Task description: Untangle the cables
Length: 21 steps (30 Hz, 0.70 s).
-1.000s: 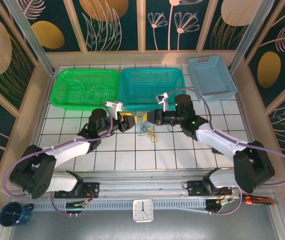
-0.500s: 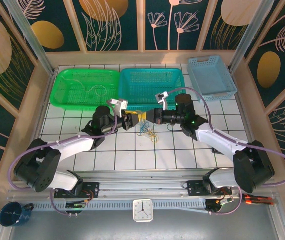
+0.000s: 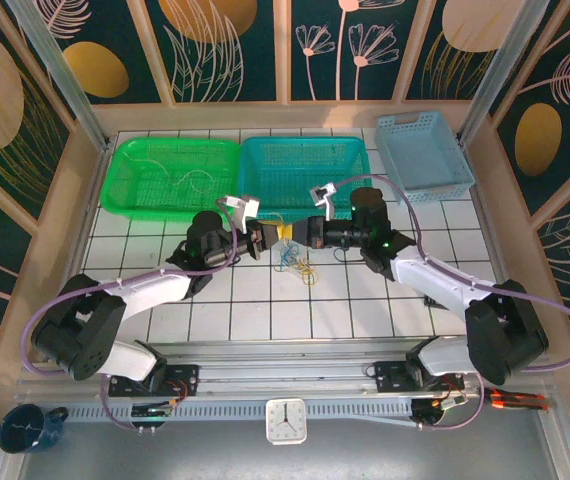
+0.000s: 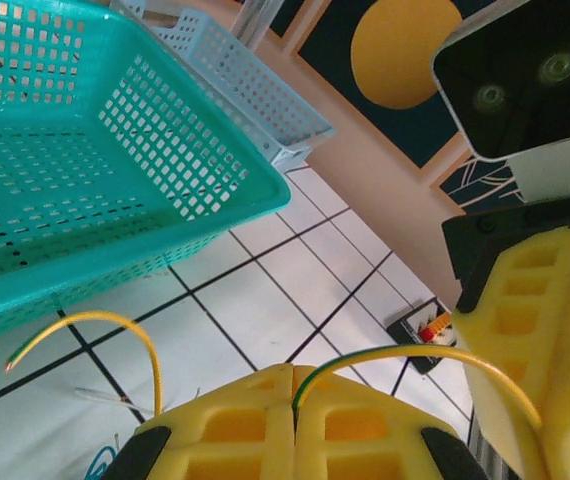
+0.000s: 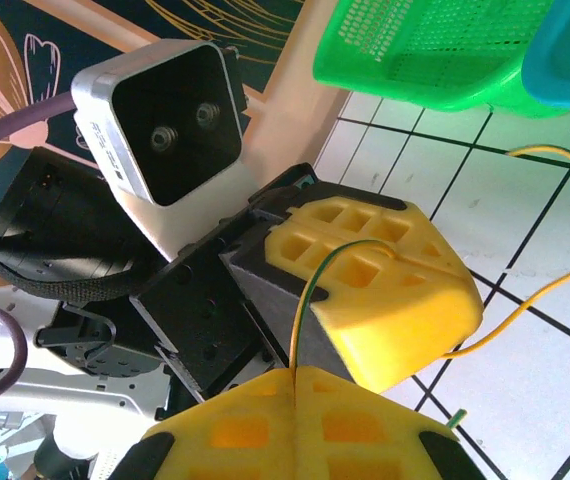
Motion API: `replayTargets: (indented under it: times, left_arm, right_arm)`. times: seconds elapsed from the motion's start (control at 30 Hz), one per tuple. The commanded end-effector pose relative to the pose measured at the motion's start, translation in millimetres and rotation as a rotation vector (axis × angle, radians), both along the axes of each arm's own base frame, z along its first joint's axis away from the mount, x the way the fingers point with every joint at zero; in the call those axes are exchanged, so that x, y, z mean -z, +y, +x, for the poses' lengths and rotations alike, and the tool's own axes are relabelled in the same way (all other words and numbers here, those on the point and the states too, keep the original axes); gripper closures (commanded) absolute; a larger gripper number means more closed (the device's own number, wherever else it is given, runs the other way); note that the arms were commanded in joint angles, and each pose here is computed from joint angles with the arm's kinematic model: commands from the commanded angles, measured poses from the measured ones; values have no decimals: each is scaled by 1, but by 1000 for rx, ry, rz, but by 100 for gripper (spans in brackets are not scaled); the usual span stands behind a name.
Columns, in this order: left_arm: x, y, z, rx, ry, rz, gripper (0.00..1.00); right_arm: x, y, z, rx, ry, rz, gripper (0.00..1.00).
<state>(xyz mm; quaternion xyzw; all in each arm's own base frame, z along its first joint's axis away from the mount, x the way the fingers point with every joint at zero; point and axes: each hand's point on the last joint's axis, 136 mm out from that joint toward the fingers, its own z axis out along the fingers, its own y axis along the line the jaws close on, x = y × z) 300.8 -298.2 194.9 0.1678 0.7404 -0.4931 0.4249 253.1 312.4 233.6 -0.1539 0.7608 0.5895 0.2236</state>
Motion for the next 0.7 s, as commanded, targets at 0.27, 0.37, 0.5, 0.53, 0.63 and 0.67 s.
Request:
replayTargets:
  times: [0.27,0.37,0.5,0.53,0.63,0.67]
  left_arm:
    - [-21,22,23,-233,165,-245,100]
    - [-23,29,26,-284,200,-281,100]
    - [-26,36,30,-338,256,-318,100]
    - [-27,37,31,-347,267,-324,100]
    - [-28,39,33,-371,301,-346,100]
    - [-28,40,34,-375,309,-353,100]
  right_arm:
    - [-10,-59,39,314,39,33,46]
    - [-12,-64,38,360,84,77,42]
    - [-25,-62,33,380,117,176,37]
    - [-29,-60,31,378,119,190,36]
    - [-39,-50,30,378,126,227,34]
    - [-42,-46,29,369,132,244,34]
